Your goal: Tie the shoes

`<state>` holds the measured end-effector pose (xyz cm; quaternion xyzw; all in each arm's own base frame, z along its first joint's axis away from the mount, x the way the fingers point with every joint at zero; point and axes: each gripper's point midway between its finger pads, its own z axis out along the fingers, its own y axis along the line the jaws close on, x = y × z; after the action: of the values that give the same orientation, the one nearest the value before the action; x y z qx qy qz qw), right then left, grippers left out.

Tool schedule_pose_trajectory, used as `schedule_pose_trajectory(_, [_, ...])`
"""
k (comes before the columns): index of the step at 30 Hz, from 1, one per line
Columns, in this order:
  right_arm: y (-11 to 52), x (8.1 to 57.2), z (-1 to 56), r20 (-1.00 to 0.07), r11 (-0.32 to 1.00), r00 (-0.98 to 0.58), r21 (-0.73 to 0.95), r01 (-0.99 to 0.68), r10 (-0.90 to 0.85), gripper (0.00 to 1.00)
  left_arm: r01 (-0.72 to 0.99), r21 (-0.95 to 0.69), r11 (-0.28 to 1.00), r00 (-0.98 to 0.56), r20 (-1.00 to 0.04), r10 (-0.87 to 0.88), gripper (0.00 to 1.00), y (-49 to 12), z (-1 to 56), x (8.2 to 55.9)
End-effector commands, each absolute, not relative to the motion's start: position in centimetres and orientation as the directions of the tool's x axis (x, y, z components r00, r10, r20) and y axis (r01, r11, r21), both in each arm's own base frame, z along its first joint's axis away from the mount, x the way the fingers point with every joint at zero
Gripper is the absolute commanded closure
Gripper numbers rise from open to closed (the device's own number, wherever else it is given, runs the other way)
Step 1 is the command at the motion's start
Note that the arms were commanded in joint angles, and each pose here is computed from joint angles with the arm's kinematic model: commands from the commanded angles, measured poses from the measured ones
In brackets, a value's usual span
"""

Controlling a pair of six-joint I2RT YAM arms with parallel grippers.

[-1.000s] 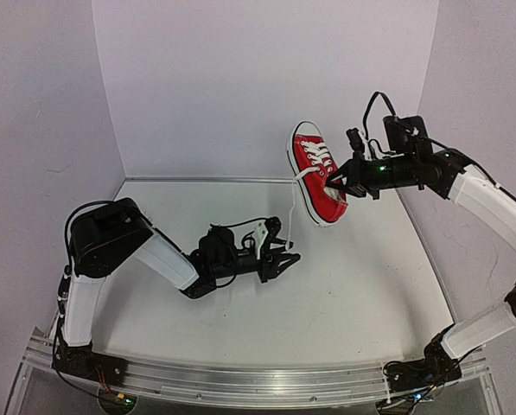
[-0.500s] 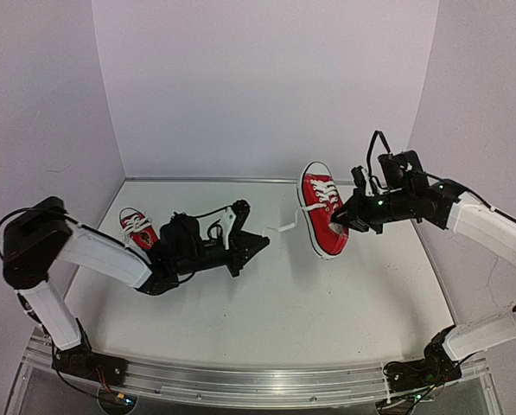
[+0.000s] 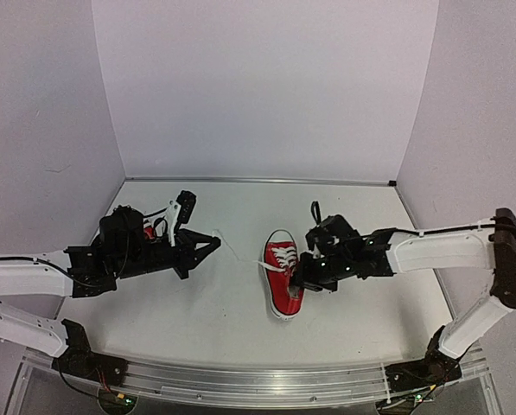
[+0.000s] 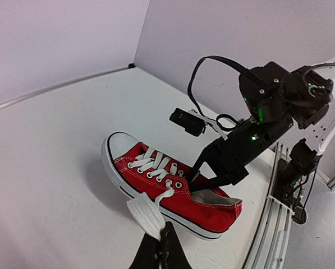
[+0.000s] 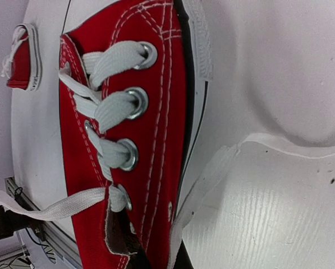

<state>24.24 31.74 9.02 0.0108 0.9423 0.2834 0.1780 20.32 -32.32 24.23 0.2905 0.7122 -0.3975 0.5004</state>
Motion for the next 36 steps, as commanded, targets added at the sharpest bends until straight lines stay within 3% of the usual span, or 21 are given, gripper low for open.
schedule_pose_trajectory(1, [37.6,27.4,11.2,-0.415,0.758,-0.871,0.647,-0.081,0.261,1.0,0.715,-0.32,0.621,-0.471,-0.877,0.091,1.0,-30.0,20.1,20.1])
schedule_pose_trajectory(8, [41.8,28.0,9.0,-0.399,0.759,-0.875,0.649,-0.058,0.274,0.98,0.627,-0.301,0.718,-0.508,-0.857,0.085,1.0,-27.9,19.5,21.1])
schedule_pose_trajectory(14, [41.6,27.2,10.3,-0.402,0.748,-0.883,0.657,-0.095,0.241,0.6,0.586,-0.28,0.761,-0.567,-0.812,0.138,1.0,-27.6,17.6,21.8])
schedule_pose_trajectory(17, [40.0,26.0,12.1,-0.448,0.763,-0.879,0.623,-0.172,0.167,0.48,0.575,-0.279,0.769,-0.588,-0.795,0.151,1.0,-27.7,17.0,22.3])
schedule_pose_trajectory(20, [36.8,24.7,13.5,-0.487,0.787,-0.863,0.581,-0.208,0.132,0.25,0.566,-0.293,0.77,-0.612,-0.775,0.155,1.0,-27.6,16.6,22.9])
schedule_pose_trajectory(22, [34.2,24.3,14.3,-0.515,0.798,-0.849,0.558,-0.229,0.116,0.19,0.557,-0.304,0.773,-0.631,-0.76,0.155,1.0,-27.4,16.3,23.4])
schedule_pose_trajectory(28, [26.0,24.8,11.9,-0.511,0.906,-0.859,0.345,-0.244,-0.037,0.27,0.577,-0.281,0.767,-0.654,-0.722,0.227,1.0,-27.6,15.9,23.9])
schedule_pose_trajectory(32, [24.8,24.8,9.6,-0.451,0.933,-0.87,0.185,-0.307,-0.196,0.34,0.595,-0.283,0.752,-0.663,-0.702,0.26,1.0,-28.1,15.5,23.9])
schedule_pose_trajectory(36, [23.4,25.8,7.4,-0.39,0.967,-0.902,0.09,-0.24,-0.188,0.45,0.588,-0.291,0.755,-0.676,-0.689,0.261,1.0,-28.3,15.4,24.2])
